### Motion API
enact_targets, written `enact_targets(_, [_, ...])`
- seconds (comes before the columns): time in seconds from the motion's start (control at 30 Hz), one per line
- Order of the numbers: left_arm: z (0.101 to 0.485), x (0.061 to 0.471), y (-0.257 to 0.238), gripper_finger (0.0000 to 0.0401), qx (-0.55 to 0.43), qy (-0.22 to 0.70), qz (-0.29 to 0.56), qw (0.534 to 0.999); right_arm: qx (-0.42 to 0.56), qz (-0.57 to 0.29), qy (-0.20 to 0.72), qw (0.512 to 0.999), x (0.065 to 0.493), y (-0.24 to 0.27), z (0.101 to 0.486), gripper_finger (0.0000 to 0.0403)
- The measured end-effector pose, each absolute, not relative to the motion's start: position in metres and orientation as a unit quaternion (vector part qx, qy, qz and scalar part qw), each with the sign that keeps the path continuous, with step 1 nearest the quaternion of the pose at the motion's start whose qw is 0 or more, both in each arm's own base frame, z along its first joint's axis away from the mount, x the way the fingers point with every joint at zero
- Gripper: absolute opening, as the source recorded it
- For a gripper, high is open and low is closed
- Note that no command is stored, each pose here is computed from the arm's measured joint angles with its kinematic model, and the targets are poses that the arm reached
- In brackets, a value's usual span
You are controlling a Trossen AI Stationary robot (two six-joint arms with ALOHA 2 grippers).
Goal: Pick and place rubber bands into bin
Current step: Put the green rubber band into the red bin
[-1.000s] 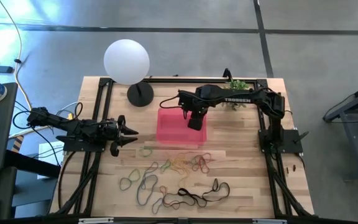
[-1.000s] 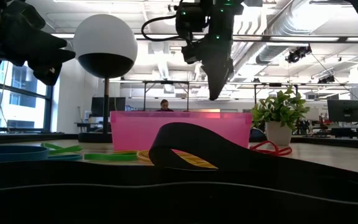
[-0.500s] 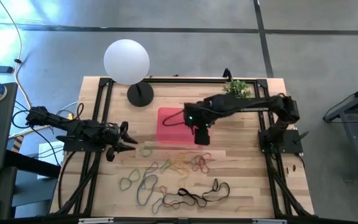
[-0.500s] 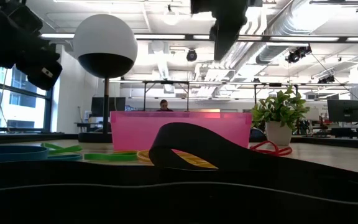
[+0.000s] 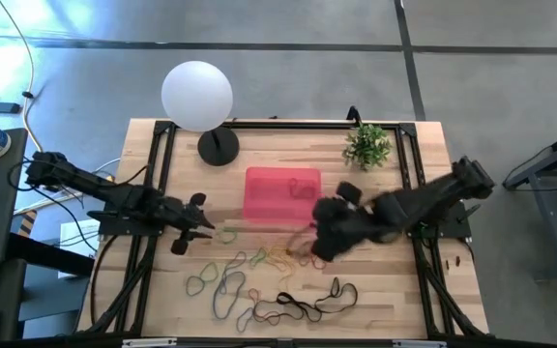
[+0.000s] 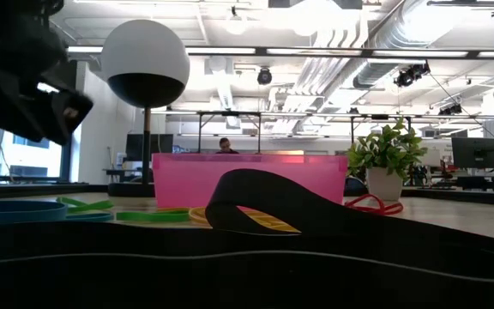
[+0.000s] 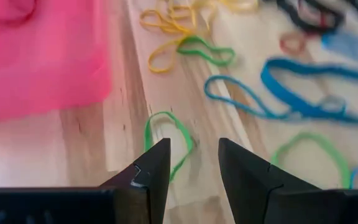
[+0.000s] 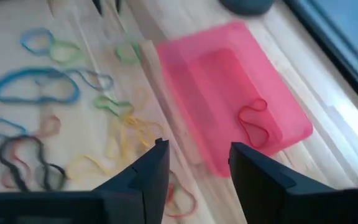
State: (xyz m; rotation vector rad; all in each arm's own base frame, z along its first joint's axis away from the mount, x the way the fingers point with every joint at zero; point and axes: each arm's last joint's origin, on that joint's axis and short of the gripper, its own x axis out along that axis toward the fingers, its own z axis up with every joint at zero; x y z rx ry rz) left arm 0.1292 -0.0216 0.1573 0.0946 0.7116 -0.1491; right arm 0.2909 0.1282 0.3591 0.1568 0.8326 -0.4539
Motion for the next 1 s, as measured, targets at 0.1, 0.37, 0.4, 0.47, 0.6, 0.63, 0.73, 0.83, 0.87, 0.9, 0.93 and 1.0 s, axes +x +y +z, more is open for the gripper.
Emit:
enact_targets(0.1, [0.172, 0.141, -0.023, 0.0124, 0.133, 0.385, -0.097, 0.908, 0.072, -0.248, 0.370, 0.892, 0.275, 0.149, 0.359, 0.0153])
enact_targets(0.37, [0.178, 0.184, -0.030, 0.0124, 0.272, 0.457, -0.169, 0.830, 0.065, -0.278, 0.337, 0.897, 0.247, 0.174, 0.357, 0.0142])
enact_targets(0.4, [0.174, 0.189, -0.031, 0.0124, 0.279, 0.470, -0.180, 0.818, 0.064, -0.275, 0.336, 0.899, 0.245, 0.177, 0.357, 0.0141])
enact_targets(0.47, [0.164, 0.197, -0.033, 0.0124, 0.287, 0.500, -0.198, 0.793, 0.068, -0.271, 0.336, 0.900, 0.242, 0.180, 0.357, 0.0139])
enact_targets(0.6, [0.149, 0.209, -0.035, 0.0124, 0.287, 0.552, -0.214, 0.753, 0.072, -0.262, 0.340, 0.900, 0.234, 0.187, 0.357, 0.0138])
enact_targets(0.63, [0.147, 0.212, -0.035, 0.0124, 0.287, 0.558, -0.215, 0.748, 0.071, -0.261, 0.341, 0.900, 0.232, 0.189, 0.356, 0.0138])
enact_targets(0.73, [0.143, 0.219, -0.036, 0.0124, 0.291, 0.567, -0.211, 0.741, 0.066, -0.260, 0.346, 0.899, 0.228, 0.190, 0.356, 0.0138])
enact_targets(0.83, [0.141, 0.224, -0.036, 0.0124, 0.293, 0.571, -0.208, 0.738, 0.064, -0.261, 0.347, 0.899, 0.228, 0.191, 0.356, 0.0138])
enact_targets(0.87, [0.139, 0.224, -0.036, 0.0124, 0.293, 0.573, -0.208, 0.737, 0.064, -0.261, 0.347, 0.899, 0.228, 0.190, 0.356, 0.0138])
enact_targets(0.9, [0.138, 0.224, -0.036, 0.0124, 0.292, 0.577, -0.209, 0.734, 0.061, -0.261, 0.347, 0.899, 0.228, 0.190, 0.356, 0.0138])
enact_targets(0.93, [0.136, 0.224, -0.036, 0.0124, 0.290, 0.582, -0.210, 0.730, 0.060, -0.262, 0.347, 0.899, 0.228, 0.190, 0.356, 0.0138])
enact_targets(1.0, [0.133, 0.224, -0.037, 0.0124, 0.281, 0.591, -0.211, 0.726, 0.057, -0.262, 0.348, 0.898, 0.227, 0.190, 0.356, 0.0138])
